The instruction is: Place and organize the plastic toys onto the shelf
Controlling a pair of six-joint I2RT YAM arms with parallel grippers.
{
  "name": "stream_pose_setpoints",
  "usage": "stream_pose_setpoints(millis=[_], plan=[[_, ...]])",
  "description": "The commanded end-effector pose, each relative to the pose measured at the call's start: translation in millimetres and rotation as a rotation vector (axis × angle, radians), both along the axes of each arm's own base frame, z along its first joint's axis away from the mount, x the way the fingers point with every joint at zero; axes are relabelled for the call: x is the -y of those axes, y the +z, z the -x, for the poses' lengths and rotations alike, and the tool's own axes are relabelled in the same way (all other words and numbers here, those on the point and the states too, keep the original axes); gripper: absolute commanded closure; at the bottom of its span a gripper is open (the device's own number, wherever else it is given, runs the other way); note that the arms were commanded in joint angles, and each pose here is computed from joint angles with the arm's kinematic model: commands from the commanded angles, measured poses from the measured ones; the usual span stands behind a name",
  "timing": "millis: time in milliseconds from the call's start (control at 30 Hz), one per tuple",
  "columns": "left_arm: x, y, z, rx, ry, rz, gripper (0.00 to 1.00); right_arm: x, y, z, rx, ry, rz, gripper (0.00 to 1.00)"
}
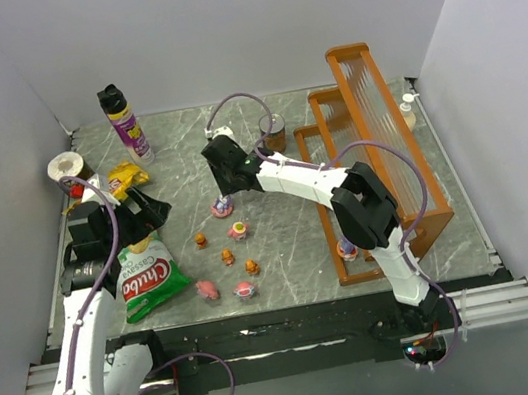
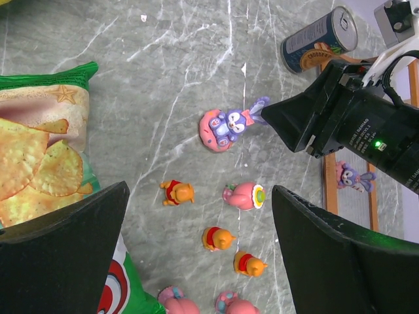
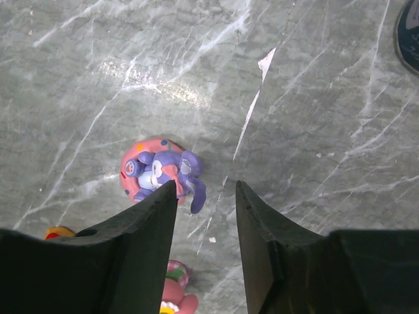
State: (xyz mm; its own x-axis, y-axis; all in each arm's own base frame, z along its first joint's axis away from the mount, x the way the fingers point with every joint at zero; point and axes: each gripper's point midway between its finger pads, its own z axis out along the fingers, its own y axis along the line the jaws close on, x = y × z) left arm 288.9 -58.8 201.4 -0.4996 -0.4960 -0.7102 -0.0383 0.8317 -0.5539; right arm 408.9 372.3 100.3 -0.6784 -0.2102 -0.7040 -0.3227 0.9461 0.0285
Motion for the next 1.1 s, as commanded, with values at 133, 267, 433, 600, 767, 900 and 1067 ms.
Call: stream_pose_setpoints(millis=[133, 267, 433, 600, 767, 900, 1067], plan=[[1.7, 18.7, -4.4, 0.041, -0.004, 0.019, 0.04, 0.6, 2.5, -10.3, -0.002, -0.039, -0.013, 0.57], [2.4, 18.8, -3.8, 0.041, -0.007, 0.02, 0.04, 0.5, 0.7, -9.4, -0.007, -0.04, -0.013, 0.58], [1.9, 18.8, -3.9, 0.041, -0.006, 0.02, 0.03, 1.1, -2.7, -11.7, 0.0, -0.05, -0.01, 0.62], [2.0, 19.2, -3.7, 0.043, -0.006, 0.02, 0.04, 5.5, -5.2, -17.8, 0.012, -0.068, -0.007, 0.77], [2.3, 18.2, -3.7, 0.039, -0.007, 0.022, 0.04, 13.4, 0.3, -21.6, 0.034, -0.085, 0.005, 0.96], [1.9, 19.1, -4.1, 0.043, -0.006, 0.02, 0.04, 26.5, 15.9, -26.6, 0.068, -0.114, 0.021, 1.0], [2.2, 19.6, -3.9, 0.044, -0.007, 0.02, 0.04, 59.5, 42.8, -35.1, 0.126, -0.187, 0.063, 1.0]])
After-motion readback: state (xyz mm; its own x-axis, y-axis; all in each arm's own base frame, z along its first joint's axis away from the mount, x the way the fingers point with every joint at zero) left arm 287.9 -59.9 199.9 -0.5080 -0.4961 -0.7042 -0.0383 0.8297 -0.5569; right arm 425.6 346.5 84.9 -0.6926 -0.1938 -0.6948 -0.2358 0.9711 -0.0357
